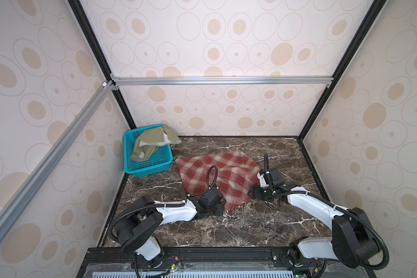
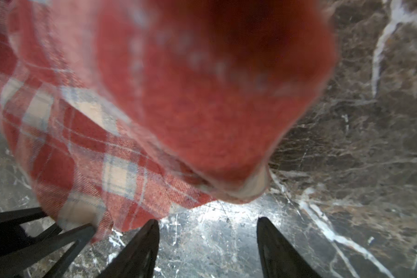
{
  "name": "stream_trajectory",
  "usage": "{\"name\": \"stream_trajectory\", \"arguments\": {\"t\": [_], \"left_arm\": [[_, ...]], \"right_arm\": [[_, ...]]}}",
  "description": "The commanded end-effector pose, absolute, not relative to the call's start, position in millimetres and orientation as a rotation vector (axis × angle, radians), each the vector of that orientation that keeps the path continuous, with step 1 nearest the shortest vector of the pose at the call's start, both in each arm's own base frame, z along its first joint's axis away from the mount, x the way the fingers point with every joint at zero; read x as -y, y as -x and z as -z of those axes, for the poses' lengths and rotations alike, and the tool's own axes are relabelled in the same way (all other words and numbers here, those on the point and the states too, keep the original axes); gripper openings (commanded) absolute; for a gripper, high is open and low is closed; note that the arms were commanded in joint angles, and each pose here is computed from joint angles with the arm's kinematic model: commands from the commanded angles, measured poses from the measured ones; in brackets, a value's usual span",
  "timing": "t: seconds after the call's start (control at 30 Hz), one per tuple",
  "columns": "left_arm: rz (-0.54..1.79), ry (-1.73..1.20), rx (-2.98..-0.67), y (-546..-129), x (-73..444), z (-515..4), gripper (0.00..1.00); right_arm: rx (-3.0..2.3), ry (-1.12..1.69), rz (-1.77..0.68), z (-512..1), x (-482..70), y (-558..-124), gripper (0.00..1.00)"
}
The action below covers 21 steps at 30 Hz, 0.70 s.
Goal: Fold and stack the skirts
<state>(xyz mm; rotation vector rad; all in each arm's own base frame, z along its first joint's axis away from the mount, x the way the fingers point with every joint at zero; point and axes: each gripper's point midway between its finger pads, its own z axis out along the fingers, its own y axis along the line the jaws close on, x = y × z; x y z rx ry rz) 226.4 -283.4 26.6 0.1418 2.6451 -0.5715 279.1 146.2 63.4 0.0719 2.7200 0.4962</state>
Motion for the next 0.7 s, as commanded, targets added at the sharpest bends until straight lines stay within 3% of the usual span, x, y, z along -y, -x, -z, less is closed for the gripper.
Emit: {"name": "stream_trajectory", "arguments": {"t": [0.0, 0.1, 0.17, 0.23, 0.3, 0.33, 0.47, 0.67], "left_arm": [[0.498, -0.127, -2.65, -231.5, 280.8, -21.3, 0.41], [0.478, -0.124, -2.648, -232.6, 278.4, -22.7, 0.21], [0.469, -0.121, -2.637, -234.0, 276.5, -27.2, 0.03], [0.439, -0.117, -2.624, -236.7, 272.4, -33.5, 0.0], [0.414, -0.12, -2.596, -241.4, 270.1, -46.0, 0.0], [0.392, -0.117, -2.576, -246.3, 267.5, -55.4, 0.0], [0.298, -0.106, -2.468, -273.5, 252.9, -112.6, 0.0], [0.112, -0.01, -2.153, -331.5, 191.3, -262.4, 0.0]], "right_arm": [[-2.719, -0.065, -0.454, -49.6, -145.4, -286.8, 0.68], [-2.736, -0.064, -0.45, -37.6, -149.1, -293.3, 0.68], [-2.738, -0.064, -0.448, -32.4, -150.9, -298.4, 0.66], [-2.736, -0.056, -0.457, -28.9, -153.8, -302.0, 0.47], [-2.744, -0.043, -0.487, -29.4, -159.4, -303.4, 0.11], [-2.738, -0.037, -0.508, -34.0, -162.0, -305.3, 0.0], [-2.659, 0.008, -0.589, -82.4, -174.3, -316.7, 0.0], [-2.382, 0.139, -0.673, -236.1, -190.8, -351.0, 0.0]]}}
